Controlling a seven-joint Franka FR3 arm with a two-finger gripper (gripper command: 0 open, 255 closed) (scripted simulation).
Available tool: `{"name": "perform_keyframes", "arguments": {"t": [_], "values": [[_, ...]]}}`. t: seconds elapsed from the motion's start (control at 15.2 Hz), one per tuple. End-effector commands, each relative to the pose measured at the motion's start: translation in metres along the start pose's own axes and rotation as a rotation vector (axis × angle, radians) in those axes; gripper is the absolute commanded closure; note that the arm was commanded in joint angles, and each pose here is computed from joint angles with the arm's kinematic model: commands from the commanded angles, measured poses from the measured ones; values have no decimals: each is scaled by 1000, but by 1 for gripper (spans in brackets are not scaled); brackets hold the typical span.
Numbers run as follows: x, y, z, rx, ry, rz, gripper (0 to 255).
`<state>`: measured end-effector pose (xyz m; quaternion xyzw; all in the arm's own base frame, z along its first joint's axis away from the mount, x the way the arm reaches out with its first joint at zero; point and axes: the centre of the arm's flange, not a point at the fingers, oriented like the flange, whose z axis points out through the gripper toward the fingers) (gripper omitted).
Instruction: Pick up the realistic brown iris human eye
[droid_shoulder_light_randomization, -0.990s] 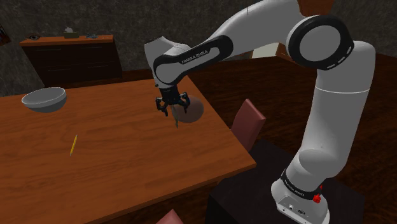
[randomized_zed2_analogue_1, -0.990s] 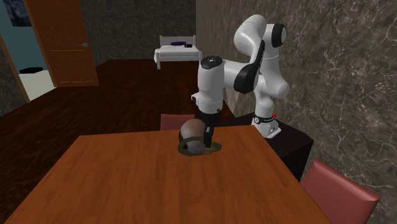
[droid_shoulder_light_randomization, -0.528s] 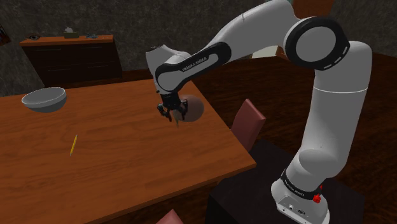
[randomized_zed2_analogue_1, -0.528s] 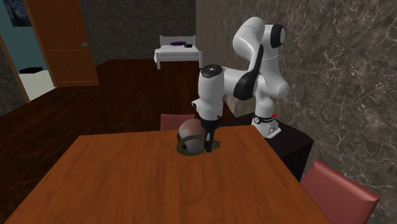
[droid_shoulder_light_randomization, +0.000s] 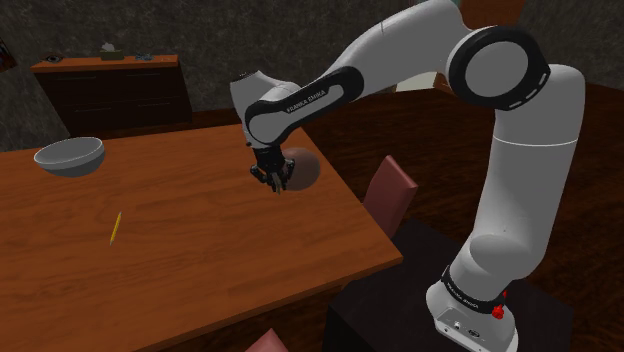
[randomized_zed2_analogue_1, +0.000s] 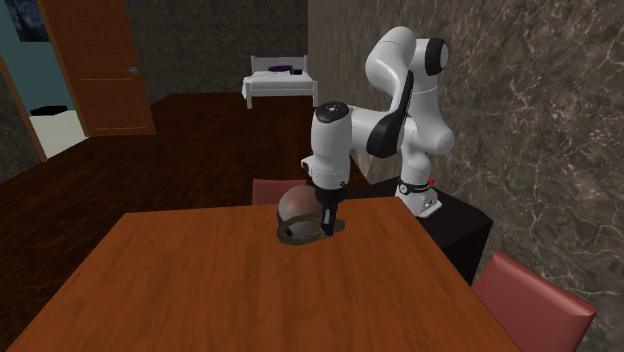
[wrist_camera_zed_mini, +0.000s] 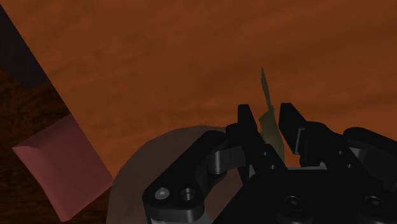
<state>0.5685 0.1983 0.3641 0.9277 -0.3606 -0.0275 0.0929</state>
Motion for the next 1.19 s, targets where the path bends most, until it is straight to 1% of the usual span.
{"name": "perform_keyframes", "arguments": {"t": [0.0,0.99,1.12], "values": [[1,-4,0,-3,0,2,255],[2,11,-78,-3,0,2,255],[2,12,-78,-3,0,2,255]]}}
